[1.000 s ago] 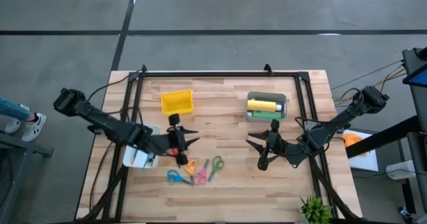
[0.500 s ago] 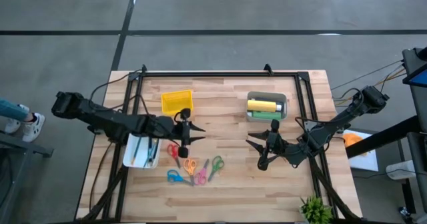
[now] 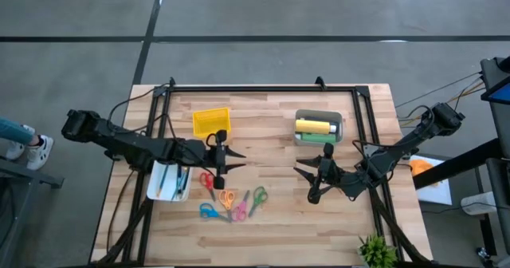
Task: Pick & Place Paint Supplies
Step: Put the blue paintbrush into the white bin
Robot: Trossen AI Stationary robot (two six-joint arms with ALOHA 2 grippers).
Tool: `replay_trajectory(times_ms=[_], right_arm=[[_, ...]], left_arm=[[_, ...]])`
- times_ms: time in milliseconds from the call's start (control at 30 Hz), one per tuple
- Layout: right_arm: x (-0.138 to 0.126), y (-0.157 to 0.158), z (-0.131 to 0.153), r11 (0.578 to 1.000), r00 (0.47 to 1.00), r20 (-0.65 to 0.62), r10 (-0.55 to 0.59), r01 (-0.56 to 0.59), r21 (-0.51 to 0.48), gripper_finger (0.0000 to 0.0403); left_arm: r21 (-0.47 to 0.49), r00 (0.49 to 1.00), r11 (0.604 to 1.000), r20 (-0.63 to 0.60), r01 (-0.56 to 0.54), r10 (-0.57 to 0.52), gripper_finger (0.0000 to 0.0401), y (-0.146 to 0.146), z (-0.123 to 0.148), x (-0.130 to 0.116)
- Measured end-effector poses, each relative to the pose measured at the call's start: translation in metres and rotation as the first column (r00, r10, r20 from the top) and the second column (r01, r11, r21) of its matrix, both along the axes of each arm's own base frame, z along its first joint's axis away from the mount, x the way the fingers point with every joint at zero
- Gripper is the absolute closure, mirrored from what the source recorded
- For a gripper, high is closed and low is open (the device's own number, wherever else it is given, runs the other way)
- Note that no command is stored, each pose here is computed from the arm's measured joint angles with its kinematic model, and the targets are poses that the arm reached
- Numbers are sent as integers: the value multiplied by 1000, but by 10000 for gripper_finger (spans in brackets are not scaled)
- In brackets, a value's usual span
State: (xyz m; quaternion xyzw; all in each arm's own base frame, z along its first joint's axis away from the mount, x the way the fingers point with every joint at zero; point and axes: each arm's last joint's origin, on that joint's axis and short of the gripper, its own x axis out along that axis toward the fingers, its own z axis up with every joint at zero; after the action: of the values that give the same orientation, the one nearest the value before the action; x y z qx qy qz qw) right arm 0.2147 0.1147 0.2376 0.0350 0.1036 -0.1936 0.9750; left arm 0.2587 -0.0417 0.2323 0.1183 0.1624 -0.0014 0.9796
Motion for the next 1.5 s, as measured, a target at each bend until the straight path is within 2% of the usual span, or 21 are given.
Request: replay_trajectory(times_ms=[600, 1500], right_arm=[[0, 0, 0, 1000, 1000, 0, 0, 0, 0, 283], [0, 0, 1, 1000, 1000, 12, -2, 2, 11, 283]], left_arm=[[21, 993, 1000, -119, 0, 2, 290, 1, -11, -4], [21, 993, 1000, -115, 0, 2, 290, 1, -10, -4]])
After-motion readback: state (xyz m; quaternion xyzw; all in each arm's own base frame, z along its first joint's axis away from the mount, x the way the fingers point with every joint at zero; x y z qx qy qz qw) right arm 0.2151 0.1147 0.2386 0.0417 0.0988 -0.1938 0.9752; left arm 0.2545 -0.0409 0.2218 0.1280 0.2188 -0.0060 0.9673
